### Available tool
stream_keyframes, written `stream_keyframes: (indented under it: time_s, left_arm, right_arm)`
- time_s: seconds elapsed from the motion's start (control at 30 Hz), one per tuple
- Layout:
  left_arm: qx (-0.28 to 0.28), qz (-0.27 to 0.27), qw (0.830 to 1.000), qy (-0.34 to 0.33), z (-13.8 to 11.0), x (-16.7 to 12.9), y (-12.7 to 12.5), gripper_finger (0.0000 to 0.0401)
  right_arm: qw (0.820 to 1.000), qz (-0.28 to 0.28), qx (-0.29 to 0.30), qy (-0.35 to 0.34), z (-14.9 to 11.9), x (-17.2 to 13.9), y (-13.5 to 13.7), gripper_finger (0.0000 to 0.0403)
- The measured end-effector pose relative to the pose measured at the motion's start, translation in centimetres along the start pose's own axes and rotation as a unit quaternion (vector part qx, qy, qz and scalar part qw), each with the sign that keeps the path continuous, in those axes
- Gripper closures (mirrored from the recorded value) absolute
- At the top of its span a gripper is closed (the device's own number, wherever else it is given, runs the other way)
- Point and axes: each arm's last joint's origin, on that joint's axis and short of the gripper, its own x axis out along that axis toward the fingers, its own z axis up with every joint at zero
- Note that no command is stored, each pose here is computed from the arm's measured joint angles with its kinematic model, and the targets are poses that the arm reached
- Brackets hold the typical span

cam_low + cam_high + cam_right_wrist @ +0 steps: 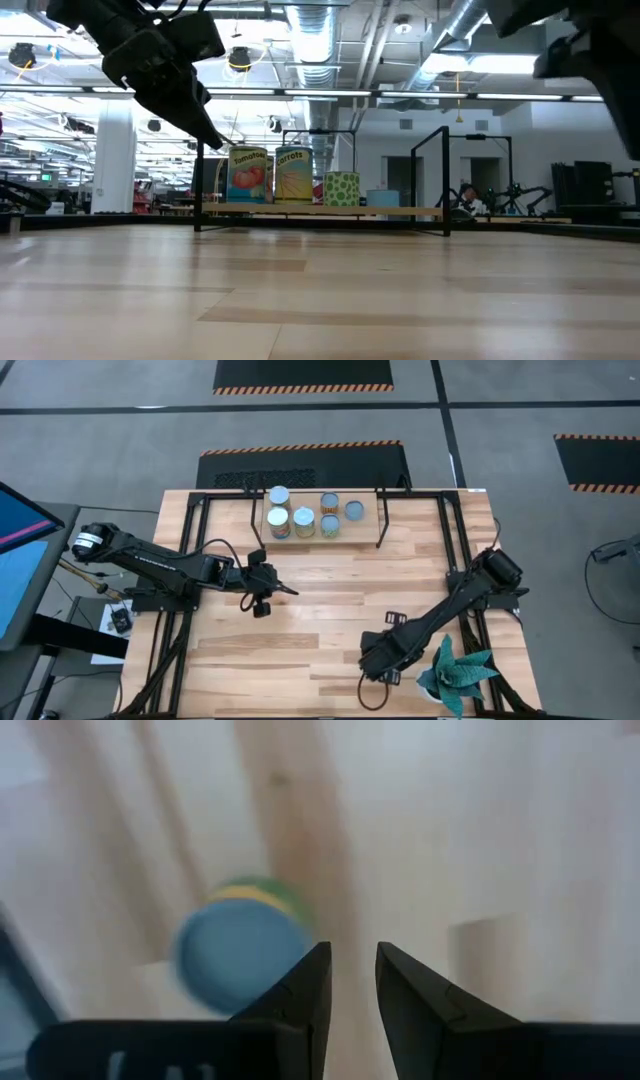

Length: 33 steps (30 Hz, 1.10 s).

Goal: Pick and place cans onto a shelf
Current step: Put the canned mushrooms on the shelf

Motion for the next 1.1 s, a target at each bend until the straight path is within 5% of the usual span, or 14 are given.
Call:
stream_keyframes:
  time_s: [0.53,1.1]
  left_arm:
    - [0.009,-0.003,1.000,0.026,-0.9,0.0,-0.5,0.0342]
    - [-0.004,-0.001,1.000,0.025,-0.9,0.0,-0.5,0.0342]
  right_arm:
    - [0.999,-0.051,0.005,0.017,-0.9,1.6,-1.4,0.0297]
    - [0.997,0.057,0.014,0.042,-0.3,1.9,-0.1,0.0297]
